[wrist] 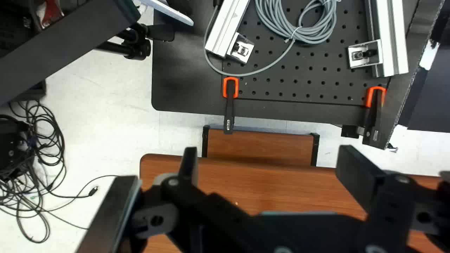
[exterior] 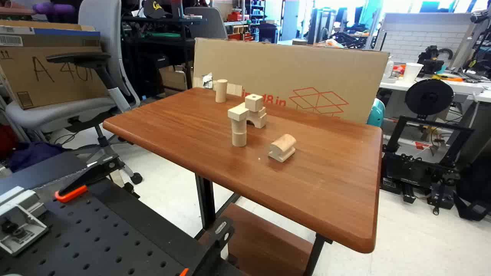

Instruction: Move the square blocks from the front stacked blocks to the back stacked blocks

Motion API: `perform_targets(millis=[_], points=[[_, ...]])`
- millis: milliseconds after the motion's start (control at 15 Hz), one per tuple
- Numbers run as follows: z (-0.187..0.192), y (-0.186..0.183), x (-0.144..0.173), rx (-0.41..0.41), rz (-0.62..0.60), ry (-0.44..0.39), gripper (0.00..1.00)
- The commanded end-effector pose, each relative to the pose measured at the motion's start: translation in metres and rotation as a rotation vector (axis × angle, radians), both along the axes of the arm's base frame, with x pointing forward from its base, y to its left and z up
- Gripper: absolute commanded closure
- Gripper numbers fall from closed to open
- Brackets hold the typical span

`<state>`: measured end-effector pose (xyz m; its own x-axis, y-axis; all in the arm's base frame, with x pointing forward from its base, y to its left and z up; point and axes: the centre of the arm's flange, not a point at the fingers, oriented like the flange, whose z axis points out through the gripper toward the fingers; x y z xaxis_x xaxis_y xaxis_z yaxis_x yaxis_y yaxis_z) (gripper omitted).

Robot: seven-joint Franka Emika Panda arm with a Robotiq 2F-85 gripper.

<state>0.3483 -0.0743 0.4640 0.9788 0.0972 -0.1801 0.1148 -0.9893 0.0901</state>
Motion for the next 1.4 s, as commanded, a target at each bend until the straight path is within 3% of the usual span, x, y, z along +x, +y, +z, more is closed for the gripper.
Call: perform_targets(millis=[0,600,867,1333], points=[[0.000,0.000,0.000,0.000,0.000,0.000,0.00],[0.000,0.000,0.000,0.000,0.000,0.000,0.00],[-0.016,0.013,0.025,0.001,-0.034,-0.032,0.00],[-0.068,0.033,0.079,0.021,-0.034,-0.157,0.00]])
